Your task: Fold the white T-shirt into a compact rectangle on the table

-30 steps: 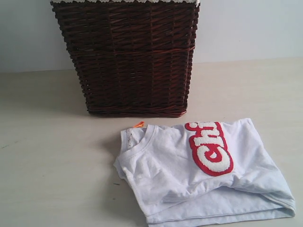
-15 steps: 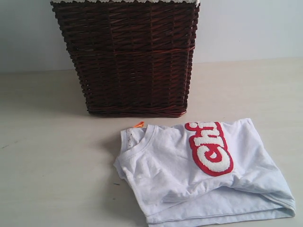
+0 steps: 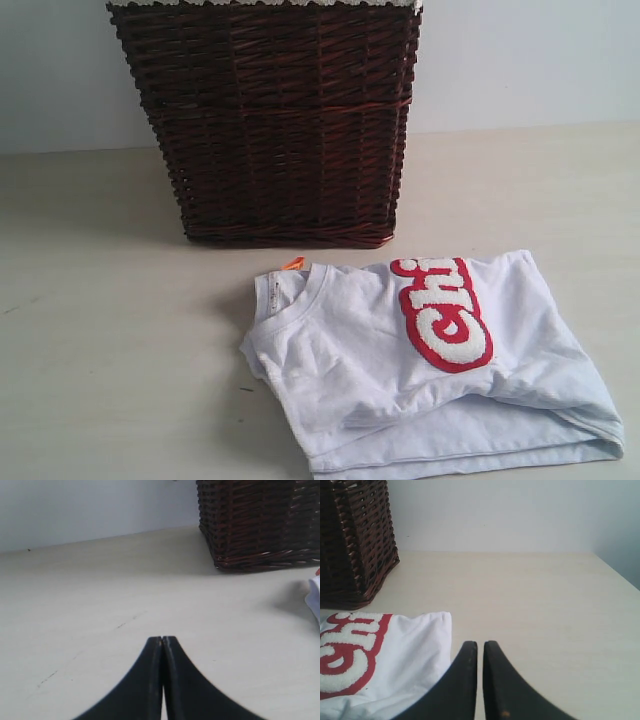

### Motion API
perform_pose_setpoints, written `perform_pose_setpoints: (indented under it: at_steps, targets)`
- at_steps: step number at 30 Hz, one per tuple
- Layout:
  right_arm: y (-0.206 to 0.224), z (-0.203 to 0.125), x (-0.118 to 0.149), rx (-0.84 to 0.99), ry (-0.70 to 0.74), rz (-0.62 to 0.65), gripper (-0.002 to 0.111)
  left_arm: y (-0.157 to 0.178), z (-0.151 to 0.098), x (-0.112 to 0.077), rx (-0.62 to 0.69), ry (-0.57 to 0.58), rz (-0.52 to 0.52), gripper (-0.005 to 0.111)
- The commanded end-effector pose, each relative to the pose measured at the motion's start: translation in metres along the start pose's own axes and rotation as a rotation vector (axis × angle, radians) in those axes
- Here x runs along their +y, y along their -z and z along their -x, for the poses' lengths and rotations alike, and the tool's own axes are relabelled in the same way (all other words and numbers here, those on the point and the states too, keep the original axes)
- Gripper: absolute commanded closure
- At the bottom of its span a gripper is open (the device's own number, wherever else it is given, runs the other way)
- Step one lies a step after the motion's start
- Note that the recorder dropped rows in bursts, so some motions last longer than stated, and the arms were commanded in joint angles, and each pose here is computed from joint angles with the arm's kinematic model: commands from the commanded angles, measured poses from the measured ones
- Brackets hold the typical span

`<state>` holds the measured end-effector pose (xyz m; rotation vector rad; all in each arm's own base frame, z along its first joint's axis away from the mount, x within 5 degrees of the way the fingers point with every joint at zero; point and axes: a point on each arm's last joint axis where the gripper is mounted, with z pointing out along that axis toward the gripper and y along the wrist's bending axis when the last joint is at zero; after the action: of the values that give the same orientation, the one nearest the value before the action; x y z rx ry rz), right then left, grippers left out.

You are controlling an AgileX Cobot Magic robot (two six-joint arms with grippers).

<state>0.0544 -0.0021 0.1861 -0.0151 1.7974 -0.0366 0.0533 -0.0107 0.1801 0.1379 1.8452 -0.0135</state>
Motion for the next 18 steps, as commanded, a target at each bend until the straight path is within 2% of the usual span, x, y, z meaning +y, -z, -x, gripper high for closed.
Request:
perform_pose_setpoints:
  at_steps: [1,2,6,7,10,13,15,18]
  targets:
    - [0.000,-0.001,0.000,-0.007,0.013,-0.008,0.101,0.001,0.002,0.001,-0.026,-0.012,0.012,0.105]
    - [0.000,-0.001,0.000,-0.007,0.013,-0.008,0.101,0.001,0.004,0.002,-0.042,0.008,0.020,0.105]
    - [0.000,-0.001,0.000,-0.007,0.013,-0.008,0.101,0.003,0.018,0.013,-0.229,0.405,0.097,0.105]
    - [0.000,-0.001,0.000,-0.007,0.013,-0.008,0.101,0.004,0.021,0.015,-0.268,0.439,0.112,0.105]
    - [0.000,-0.001,0.000,-0.007,0.013,-0.008,0.101,0.006,0.025,0.018,-0.326,0.516,0.128,0.105]
    - [0.000,-0.001,0.000,-0.007,0.011,-0.007,0.101,0.004,0.017,0.019,-0.243,0.563,0.149,0.105]
    - [0.000,-0.001,0.000,-0.007,0.009,-0.007,0.101,0.003,0.010,0.019,-0.169,0.559,0.168,0.105]
    - [0.000,-0.001,0.000,-0.007,0.009,-0.007,0.101,0.002,0.003,0.017,-0.083,0.485,0.174,0.105]
